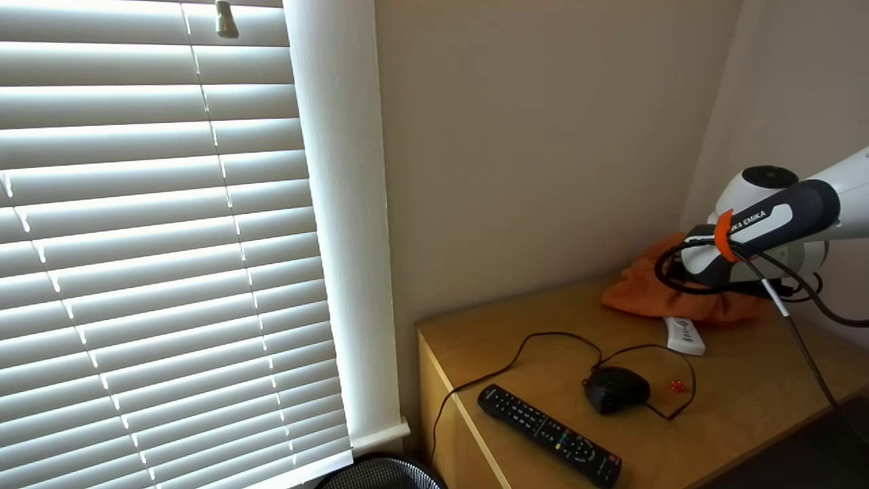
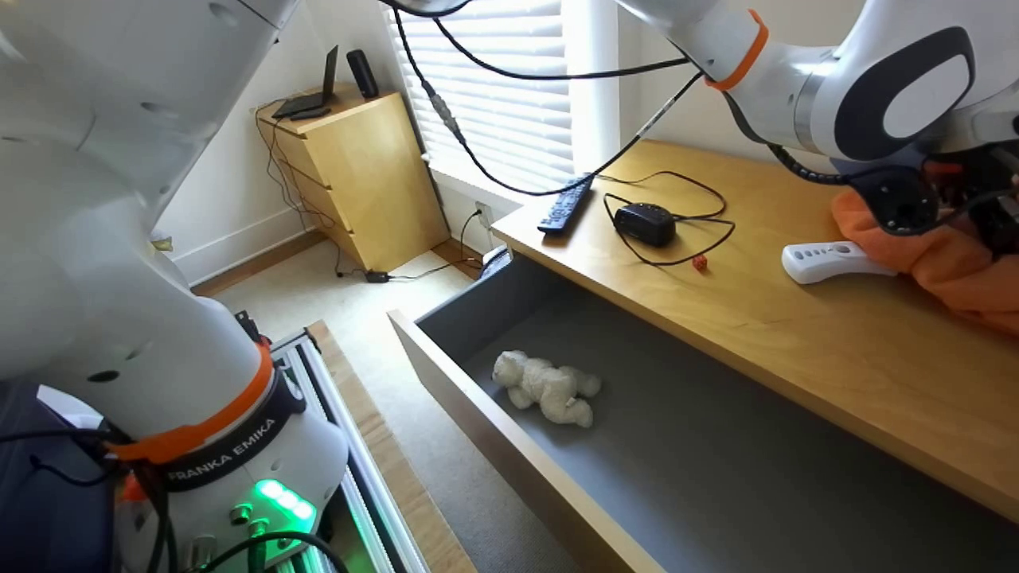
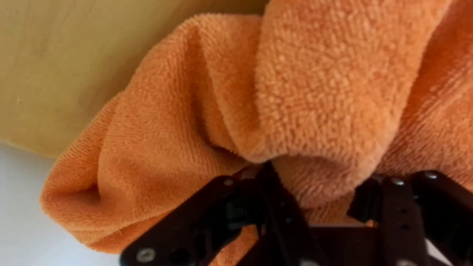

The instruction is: Place the orange towel in the top drawer

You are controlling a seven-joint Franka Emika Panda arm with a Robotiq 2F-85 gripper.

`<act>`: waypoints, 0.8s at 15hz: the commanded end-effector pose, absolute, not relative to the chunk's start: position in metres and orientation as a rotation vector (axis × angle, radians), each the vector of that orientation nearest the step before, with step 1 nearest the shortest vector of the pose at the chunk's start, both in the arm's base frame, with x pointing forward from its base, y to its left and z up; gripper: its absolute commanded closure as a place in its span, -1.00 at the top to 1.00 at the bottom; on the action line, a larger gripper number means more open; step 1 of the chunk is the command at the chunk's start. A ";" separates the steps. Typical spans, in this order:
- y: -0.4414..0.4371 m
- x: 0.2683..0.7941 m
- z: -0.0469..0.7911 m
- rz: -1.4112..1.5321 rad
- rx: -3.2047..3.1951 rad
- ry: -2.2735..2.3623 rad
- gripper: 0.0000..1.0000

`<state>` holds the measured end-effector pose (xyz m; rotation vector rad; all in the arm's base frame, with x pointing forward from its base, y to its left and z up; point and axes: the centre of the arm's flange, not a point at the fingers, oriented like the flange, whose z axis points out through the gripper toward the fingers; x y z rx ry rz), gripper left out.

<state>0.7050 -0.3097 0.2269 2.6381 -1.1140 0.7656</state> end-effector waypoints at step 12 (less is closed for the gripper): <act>-0.267 0.721 0.371 0.839 2.645 -1.534 -0.88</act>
